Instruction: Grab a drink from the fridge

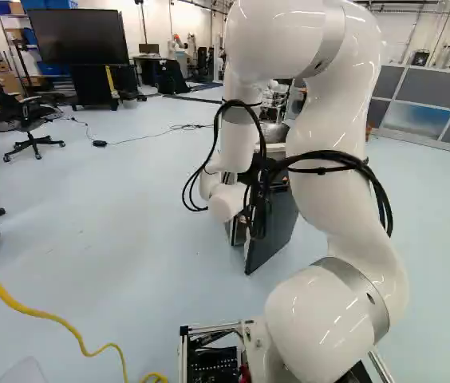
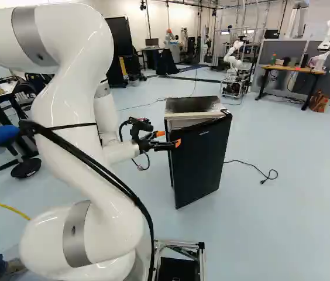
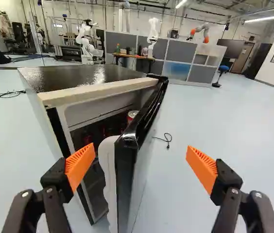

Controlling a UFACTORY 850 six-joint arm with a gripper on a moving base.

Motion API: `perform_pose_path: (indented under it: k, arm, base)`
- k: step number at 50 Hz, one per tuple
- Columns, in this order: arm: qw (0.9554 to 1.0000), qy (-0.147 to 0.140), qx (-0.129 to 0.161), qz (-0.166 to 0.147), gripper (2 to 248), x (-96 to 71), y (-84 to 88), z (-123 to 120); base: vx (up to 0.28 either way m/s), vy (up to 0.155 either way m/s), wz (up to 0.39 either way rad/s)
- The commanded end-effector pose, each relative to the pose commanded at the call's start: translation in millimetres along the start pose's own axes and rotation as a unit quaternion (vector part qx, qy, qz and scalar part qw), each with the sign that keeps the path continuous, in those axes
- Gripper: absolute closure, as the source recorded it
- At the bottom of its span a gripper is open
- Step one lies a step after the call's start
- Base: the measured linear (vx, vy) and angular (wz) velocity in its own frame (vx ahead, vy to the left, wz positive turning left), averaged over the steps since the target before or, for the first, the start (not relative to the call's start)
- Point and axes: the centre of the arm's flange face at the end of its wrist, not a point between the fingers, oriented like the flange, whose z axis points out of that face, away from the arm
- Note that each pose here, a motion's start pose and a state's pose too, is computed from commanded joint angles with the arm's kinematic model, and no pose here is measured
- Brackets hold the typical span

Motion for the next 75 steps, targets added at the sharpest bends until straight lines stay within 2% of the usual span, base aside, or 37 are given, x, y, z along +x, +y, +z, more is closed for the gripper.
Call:
perform_pose_path:
  k: [24,50,62,75]
  arm:
    - [0.9989,0.015,-0.042,0.013,3,4.9,4.1,19.8]
    - [0.995,0.009,-0.098,0.016,3,5.6,41.6,35.5]
    - [0.9905,0.003,-0.136,0.019,3,5.1,62.8,42.1]
    - [0.9817,-0.005,-0.188,0.026,3,4.4,87.0,49.5]
  base:
    - [0.0,0.0,0.0]
    - [0.0,0.0,0.0]
    - [0.0,0.0,0.0]
    - [0.0,0.0,0.0]
